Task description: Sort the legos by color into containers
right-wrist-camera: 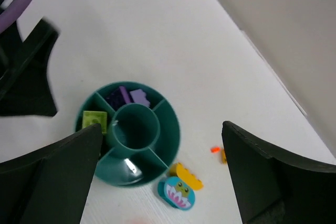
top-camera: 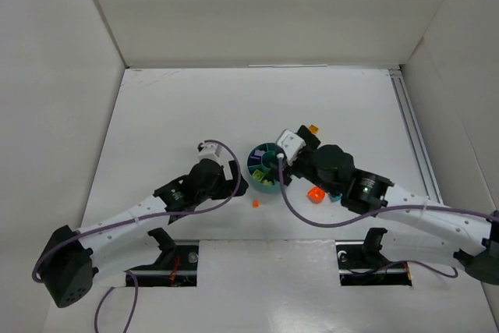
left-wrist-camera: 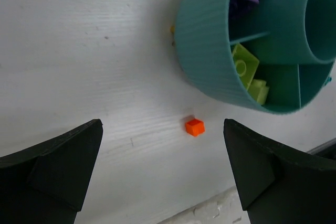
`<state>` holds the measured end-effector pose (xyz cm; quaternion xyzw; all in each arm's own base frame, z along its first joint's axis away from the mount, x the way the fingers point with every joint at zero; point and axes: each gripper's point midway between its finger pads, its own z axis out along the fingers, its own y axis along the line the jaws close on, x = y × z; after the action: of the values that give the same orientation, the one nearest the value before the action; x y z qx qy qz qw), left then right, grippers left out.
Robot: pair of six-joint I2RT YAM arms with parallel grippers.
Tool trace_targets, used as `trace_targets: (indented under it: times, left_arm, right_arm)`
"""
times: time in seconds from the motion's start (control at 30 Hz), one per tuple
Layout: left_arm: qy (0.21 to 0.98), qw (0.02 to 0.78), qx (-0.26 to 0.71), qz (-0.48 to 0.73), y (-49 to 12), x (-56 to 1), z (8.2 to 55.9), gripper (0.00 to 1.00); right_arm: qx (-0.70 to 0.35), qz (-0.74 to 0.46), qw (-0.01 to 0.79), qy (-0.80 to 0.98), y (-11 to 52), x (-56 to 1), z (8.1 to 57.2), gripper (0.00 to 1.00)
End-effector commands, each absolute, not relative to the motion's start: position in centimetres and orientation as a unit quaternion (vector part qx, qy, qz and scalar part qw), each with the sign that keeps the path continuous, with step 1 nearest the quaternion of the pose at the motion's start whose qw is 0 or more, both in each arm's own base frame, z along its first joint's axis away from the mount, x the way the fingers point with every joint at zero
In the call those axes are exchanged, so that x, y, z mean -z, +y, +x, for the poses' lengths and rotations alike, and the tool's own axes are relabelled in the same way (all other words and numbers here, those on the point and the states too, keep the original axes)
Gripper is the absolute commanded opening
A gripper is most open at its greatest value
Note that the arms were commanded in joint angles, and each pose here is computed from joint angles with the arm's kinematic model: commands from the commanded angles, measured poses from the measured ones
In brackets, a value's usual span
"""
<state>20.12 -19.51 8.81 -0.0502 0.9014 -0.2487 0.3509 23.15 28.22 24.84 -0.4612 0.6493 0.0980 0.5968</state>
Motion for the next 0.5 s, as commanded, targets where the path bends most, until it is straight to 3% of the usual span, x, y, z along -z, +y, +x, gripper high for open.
trace_targets:
  times: [0.0,0.13,0.3,0.47]
  left_arm:
    - [0.9,0.339,0.275,0.001,-22.6,-8.6,18.0,0.97]
    - [0.91,0.33,0.247,0.035,-24.8,-7.6,15.9,0.95]
    - [0.931,0.325,0.163,0.041,-25.9,-5.5,16.0,0.75]
    - [0.936,0.327,0.117,0.05,-27.0,-4.2,15.8,0.69]
  right_arm:
    - [-0.055,-0.364,0.622,0.692,23.2,-26.5,23.6,1.0]
    - [0.006,-0.298,0.613,0.731,18.0,-26.1,23.3,1.0]
    - [0.032,-0.273,0.603,0.749,15.4,-25.0,22.7,1.0]
    - [0.034,-0.268,0.602,0.751,14.5,-24.8,22.3,1.0]
